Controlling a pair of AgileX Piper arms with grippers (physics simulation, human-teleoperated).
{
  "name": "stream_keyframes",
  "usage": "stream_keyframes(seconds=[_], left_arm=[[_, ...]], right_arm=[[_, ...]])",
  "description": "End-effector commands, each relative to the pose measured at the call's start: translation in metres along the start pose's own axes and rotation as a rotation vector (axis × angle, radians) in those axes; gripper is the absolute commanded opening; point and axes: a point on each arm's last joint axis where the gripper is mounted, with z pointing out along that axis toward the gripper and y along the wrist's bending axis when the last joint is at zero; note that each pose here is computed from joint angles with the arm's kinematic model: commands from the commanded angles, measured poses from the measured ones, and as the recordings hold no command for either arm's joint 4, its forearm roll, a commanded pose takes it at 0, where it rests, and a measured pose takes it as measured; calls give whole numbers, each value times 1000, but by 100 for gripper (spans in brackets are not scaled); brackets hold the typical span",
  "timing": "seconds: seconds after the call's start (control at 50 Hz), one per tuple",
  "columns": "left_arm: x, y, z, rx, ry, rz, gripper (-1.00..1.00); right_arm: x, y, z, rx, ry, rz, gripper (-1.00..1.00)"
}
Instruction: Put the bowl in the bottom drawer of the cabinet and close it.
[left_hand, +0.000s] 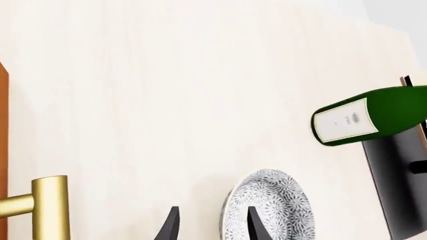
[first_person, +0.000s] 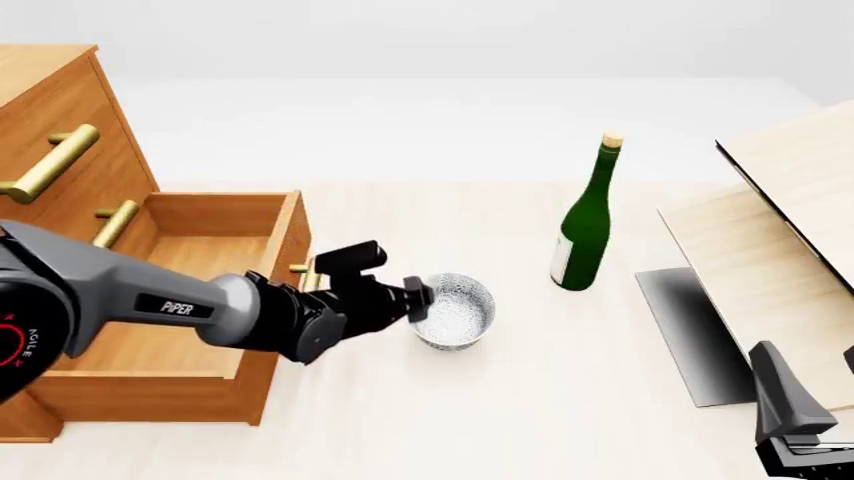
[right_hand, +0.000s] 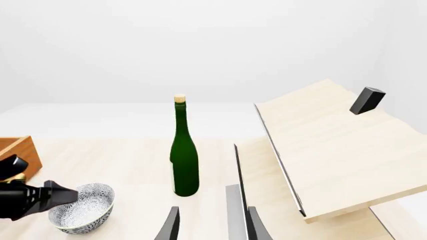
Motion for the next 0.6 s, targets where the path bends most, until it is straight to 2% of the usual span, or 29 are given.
stream_keyframes(seconds=[0.02, 0.2, 0.22, 0.6], left_arm=[[4, 2, 5, -5, 10, -5, 100], [5, 1, 4, -2, 10, 6, 100], [5, 1, 3, -1, 11, 10, -100], [-11, 0, -14, 11, -43, 51, -100]], right_arm=[[0, 0, 0, 0, 0, 0, 100], [0, 0, 0, 0, 0, 0, 100], [0, 0, 0, 0, 0, 0, 100], [0, 0, 0, 0, 0, 0, 100]])
